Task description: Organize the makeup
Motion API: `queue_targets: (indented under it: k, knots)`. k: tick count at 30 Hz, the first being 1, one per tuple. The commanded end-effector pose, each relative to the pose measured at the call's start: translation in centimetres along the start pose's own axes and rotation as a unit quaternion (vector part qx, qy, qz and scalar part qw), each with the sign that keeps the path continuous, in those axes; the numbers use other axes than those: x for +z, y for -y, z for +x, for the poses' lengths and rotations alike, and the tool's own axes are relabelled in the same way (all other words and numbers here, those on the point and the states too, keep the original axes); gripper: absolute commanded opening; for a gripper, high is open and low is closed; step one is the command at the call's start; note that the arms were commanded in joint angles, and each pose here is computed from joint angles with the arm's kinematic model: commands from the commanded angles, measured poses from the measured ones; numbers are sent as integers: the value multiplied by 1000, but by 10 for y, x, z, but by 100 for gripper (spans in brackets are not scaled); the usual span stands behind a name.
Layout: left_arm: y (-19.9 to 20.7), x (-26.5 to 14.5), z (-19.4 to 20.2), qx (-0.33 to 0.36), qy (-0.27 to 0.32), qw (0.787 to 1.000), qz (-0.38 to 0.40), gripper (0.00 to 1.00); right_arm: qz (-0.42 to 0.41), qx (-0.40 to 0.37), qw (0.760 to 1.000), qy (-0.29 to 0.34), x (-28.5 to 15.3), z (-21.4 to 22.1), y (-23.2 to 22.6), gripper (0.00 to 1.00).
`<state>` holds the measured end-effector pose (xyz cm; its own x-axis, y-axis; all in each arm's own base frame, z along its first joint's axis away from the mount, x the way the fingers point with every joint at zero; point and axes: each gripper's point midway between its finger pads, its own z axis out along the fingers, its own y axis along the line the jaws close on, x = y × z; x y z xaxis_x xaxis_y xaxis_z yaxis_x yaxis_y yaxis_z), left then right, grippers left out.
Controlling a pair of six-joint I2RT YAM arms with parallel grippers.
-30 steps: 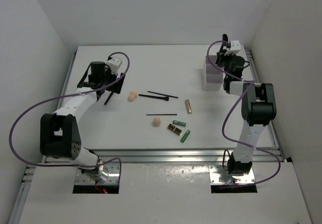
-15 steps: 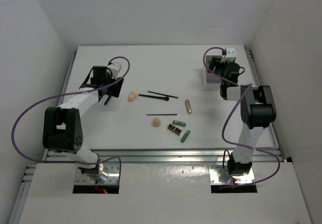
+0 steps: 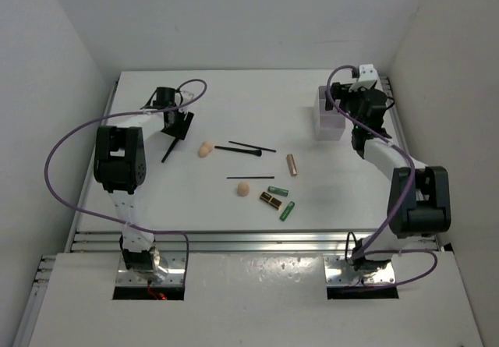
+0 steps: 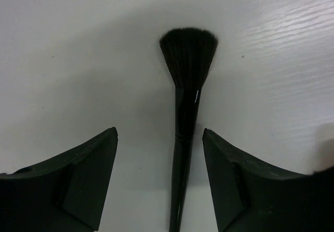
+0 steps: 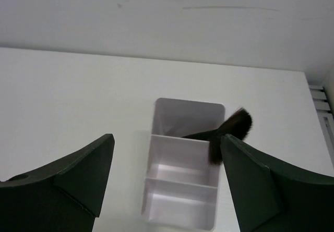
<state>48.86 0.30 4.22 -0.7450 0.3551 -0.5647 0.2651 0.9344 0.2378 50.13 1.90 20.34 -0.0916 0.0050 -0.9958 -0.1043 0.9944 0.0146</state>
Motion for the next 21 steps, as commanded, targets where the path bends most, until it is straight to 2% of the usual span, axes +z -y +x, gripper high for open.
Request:
queue_targets:
  k: [1,4,9,11,15,16,18,19,21]
  knots:
    - [-1,9,15,-11,-38,999,23,71,-67,-12,997,-25,-22,5,-32,83]
    - [10,11,22,-17,-52,997,49,60,-80,-27,996,-19,-37,-1,-39,83]
    - [28,18,42,-36,-81,992,85,57,-81,-44,996,-1,-59,-13,-41,83]
    - [32,26,51,-41,-98,990,90,52,-81,-47,996,-1,-62,-13,-41,83]
    - [47,29,52,-52,-103,985,128,30,-88,-55,995,2,-70,-20,-44,82]
    - [51,30,56,-58,-110,983,136,17,-88,-57,994,0,-72,-21,-44,82]
    - [56,30,59,-64,-112,981,146,4,-86,-61,994,1,-76,-22,-44,82]
    - [57,29,61,-64,-117,980,148,0,-85,-61,994,2,-78,-22,-44,82]
    - [59,29,65,-69,-122,979,148,0,-81,-64,995,5,-82,-23,-43,82]
